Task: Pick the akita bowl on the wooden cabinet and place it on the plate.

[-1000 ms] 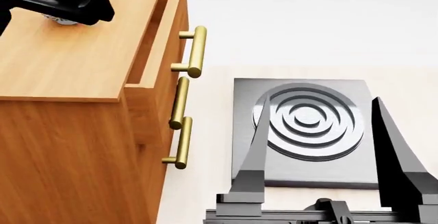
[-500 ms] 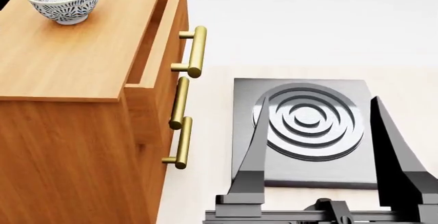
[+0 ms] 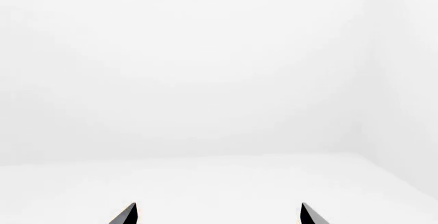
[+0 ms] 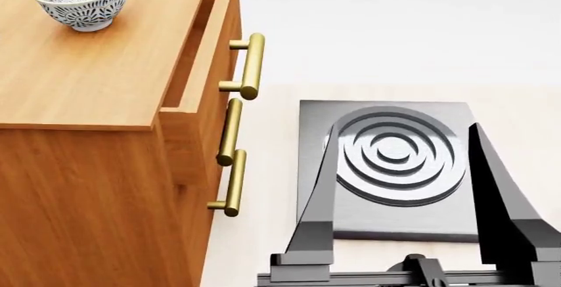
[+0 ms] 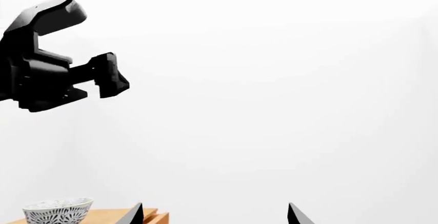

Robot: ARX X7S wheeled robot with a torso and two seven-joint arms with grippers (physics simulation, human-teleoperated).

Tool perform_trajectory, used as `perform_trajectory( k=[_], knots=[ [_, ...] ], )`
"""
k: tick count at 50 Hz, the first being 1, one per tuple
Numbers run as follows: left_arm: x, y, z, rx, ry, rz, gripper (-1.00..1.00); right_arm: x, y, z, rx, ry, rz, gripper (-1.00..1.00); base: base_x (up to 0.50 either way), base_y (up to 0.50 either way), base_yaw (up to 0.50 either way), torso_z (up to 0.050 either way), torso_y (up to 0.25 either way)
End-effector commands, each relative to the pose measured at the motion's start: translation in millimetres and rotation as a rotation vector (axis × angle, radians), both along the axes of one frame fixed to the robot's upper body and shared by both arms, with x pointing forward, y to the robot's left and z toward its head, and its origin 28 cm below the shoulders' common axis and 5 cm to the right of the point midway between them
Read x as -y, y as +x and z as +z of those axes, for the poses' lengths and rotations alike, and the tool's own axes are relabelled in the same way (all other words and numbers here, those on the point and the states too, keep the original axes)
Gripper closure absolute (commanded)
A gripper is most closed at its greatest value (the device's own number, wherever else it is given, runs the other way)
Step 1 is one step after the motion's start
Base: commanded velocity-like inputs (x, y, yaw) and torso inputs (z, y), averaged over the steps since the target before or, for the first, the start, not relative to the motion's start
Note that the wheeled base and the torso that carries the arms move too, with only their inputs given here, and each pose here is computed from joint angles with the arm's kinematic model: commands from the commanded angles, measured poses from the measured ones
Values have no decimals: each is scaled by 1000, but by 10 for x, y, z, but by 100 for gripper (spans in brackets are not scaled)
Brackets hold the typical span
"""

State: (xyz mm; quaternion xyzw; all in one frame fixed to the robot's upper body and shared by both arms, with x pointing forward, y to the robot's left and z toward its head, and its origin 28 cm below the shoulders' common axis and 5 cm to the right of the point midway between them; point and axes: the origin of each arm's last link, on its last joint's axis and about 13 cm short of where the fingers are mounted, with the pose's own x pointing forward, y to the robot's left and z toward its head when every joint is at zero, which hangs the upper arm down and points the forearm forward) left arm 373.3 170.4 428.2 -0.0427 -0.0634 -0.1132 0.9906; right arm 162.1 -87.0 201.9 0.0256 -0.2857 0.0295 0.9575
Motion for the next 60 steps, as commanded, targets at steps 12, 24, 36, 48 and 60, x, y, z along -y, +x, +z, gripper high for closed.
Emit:
perform_trajectory(
  k=[12, 24, 36, 48, 60],
  knots=[
    [-194, 195, 170, -83, -31, 170, -100, 6, 0, -2, 0, 6, 12, -100, 0, 0, 0, 0, 0],
    [-365, 180, 120, -165, 31, 324, -100, -4, 12, -15, -5, -1, 16, -100, 0, 0, 0, 0, 0],
    [-429, 124, 115, -250, 83, 346, -100, -7, 13, -13, -4, -3, 18, -100, 0, 0, 0, 0, 0],
    [-558, 136, -5, -321, 157, 497, -100, -16, 9, -17, -5, -7, 18, -100, 0, 0, 0, 0, 0],
    [-632, 99, -26, -379, 209, 545, -100, -17, 17, -23, -9, -5, 21, -100, 0, 0, 0, 0, 0]
  ],
)
